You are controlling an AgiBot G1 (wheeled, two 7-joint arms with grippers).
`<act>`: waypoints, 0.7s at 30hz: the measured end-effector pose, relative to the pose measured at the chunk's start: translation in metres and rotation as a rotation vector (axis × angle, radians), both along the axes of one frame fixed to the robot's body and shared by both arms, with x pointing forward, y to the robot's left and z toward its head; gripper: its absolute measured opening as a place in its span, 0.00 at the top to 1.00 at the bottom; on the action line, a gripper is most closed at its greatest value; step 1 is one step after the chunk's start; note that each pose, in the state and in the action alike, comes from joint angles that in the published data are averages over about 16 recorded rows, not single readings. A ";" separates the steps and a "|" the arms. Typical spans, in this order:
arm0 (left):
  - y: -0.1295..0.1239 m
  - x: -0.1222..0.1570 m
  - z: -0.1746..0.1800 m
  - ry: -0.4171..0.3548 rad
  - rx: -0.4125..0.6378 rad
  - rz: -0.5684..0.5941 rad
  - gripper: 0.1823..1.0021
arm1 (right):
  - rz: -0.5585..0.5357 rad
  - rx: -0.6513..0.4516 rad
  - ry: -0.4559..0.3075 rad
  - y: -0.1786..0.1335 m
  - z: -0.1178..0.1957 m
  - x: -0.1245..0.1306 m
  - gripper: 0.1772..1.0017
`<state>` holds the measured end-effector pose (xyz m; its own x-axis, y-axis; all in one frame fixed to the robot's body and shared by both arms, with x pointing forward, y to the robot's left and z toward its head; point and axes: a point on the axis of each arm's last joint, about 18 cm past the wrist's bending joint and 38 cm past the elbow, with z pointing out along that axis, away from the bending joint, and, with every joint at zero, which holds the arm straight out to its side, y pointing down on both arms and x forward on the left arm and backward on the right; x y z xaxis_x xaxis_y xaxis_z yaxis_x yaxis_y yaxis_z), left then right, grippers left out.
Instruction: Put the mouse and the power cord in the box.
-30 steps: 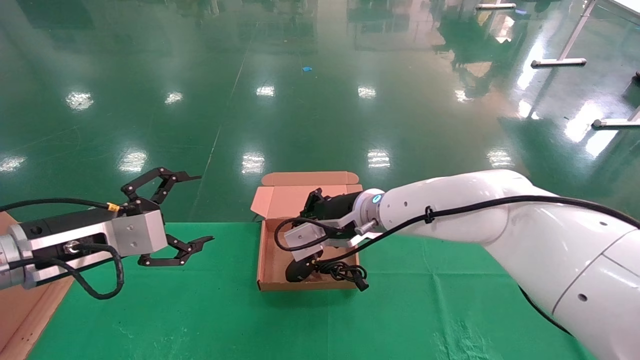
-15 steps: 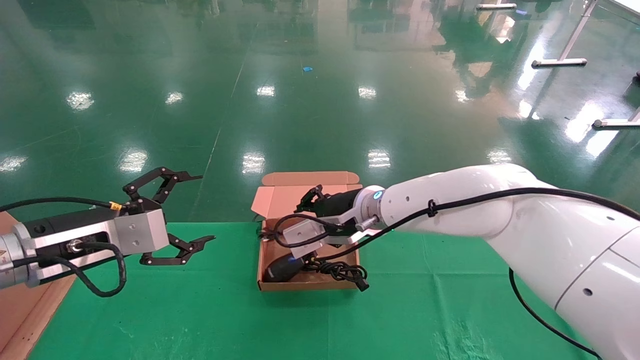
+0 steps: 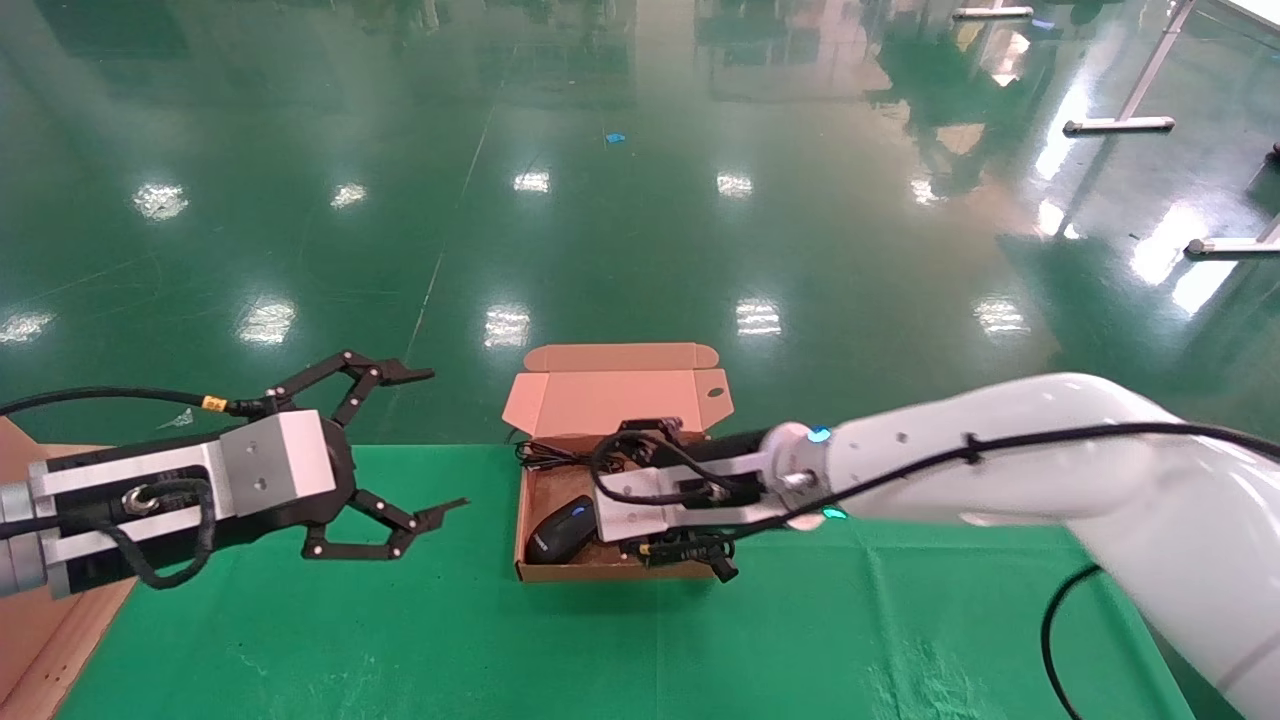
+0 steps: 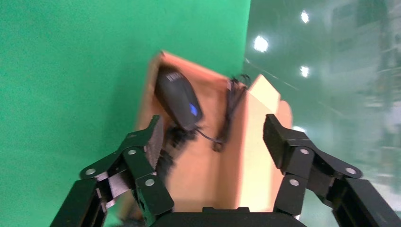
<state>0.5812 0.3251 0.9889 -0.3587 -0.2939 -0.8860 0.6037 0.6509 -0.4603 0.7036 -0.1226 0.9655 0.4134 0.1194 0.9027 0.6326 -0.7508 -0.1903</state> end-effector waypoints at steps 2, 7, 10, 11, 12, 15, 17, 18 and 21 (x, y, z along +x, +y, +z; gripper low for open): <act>-0.002 -0.004 0.000 0.023 -0.021 -0.023 0.00 | 0.007 0.051 0.044 -0.006 -0.003 -0.006 0.34; -0.008 -0.013 0.000 0.080 -0.073 -0.080 0.00 | 0.029 0.173 0.146 -0.023 -0.009 -0.022 0.21; -0.011 -0.019 0.001 0.114 -0.102 -0.115 0.00 | 0.044 0.243 0.201 -0.033 -0.011 -0.032 0.16; -0.012 -0.021 0.001 0.126 -0.111 -0.126 0.00 | 0.050 0.265 0.218 -0.037 -0.012 -0.035 0.14; -0.013 -0.023 0.001 0.137 -0.120 -0.138 0.00 | 0.055 0.287 0.235 -0.040 -0.012 -0.039 0.12; -0.015 -0.029 0.001 0.171 -0.147 -0.173 0.00 | 0.073 0.351 0.283 -0.052 -0.012 -0.050 0.08; -0.017 -0.033 0.001 0.193 -0.163 -0.197 0.00 | 0.086 0.391 0.312 -0.059 -0.011 -0.058 0.06; -0.018 -0.036 0.001 0.204 -0.171 -0.208 0.00 | 0.093 0.410 0.326 -0.063 -0.011 -0.062 0.05; -0.020 -0.042 0.002 0.237 -0.195 -0.244 0.00 | 0.114 0.466 0.366 -0.075 -0.009 -0.075 0.03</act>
<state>0.5389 0.3053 0.9907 -0.6268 -0.3293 -0.7062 0.5920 0.3881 -0.7064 0.6284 -0.1975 0.9562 0.7147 -0.1929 0.6723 0.5356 -0.4672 -0.7034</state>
